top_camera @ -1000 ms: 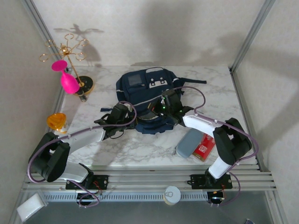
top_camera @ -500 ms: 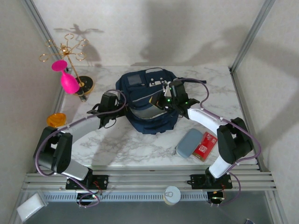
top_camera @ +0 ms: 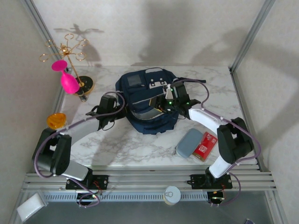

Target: Pack books, pencil case, and school supplies into a backpack

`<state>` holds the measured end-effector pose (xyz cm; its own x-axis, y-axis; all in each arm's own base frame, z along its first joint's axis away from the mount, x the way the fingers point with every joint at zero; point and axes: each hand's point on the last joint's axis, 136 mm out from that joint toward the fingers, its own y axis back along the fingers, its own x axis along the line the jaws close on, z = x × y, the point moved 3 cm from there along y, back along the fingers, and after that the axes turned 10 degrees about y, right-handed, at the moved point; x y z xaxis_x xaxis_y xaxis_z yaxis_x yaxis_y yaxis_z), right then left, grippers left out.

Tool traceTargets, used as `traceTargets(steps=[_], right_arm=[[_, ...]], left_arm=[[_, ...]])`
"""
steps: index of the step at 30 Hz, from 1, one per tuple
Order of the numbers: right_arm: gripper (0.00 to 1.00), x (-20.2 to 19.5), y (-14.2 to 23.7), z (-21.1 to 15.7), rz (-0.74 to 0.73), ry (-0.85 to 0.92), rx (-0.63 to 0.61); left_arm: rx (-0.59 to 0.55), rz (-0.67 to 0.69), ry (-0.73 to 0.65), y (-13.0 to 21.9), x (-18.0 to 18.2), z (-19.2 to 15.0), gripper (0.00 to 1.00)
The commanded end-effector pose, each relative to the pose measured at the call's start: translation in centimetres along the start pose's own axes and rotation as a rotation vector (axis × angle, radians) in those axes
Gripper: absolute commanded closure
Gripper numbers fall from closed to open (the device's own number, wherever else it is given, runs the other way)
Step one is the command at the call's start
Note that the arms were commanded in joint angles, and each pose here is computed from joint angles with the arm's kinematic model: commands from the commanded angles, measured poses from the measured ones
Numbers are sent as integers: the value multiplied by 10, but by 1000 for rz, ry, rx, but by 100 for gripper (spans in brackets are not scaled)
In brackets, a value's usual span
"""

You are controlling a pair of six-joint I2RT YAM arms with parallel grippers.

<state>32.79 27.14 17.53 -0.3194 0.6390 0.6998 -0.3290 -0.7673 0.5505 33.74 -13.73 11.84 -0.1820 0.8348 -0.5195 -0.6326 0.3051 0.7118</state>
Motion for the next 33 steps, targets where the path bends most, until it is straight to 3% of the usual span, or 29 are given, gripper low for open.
traceTargets(steps=[1, 5, 17, 21, 26, 33], right_arm=[[44, -4, 31, -23, -33, 47, 5], [36, -30, 67, -59, -145, -12, -9], [22, -104, 174, -136, -681, -293, -18], [19, -115, 169, -158, -663, -340, -10], [15, -123, 145, -171, -511, -360, 38], [13, -144, 142, -177, -474, -408, 30]], left_arm=[[-10, -45, -20, 29, -22, -28, 61], [25, -209, 35, 44, -49, -58, 59], [349, -465, -208, 29, -163, -197, 51], [393, -503, -218, 16, -188, -219, 53], [413, -496, -222, -8, -214, -235, 68], [431, -419, -243, -41, -210, -249, 79]])
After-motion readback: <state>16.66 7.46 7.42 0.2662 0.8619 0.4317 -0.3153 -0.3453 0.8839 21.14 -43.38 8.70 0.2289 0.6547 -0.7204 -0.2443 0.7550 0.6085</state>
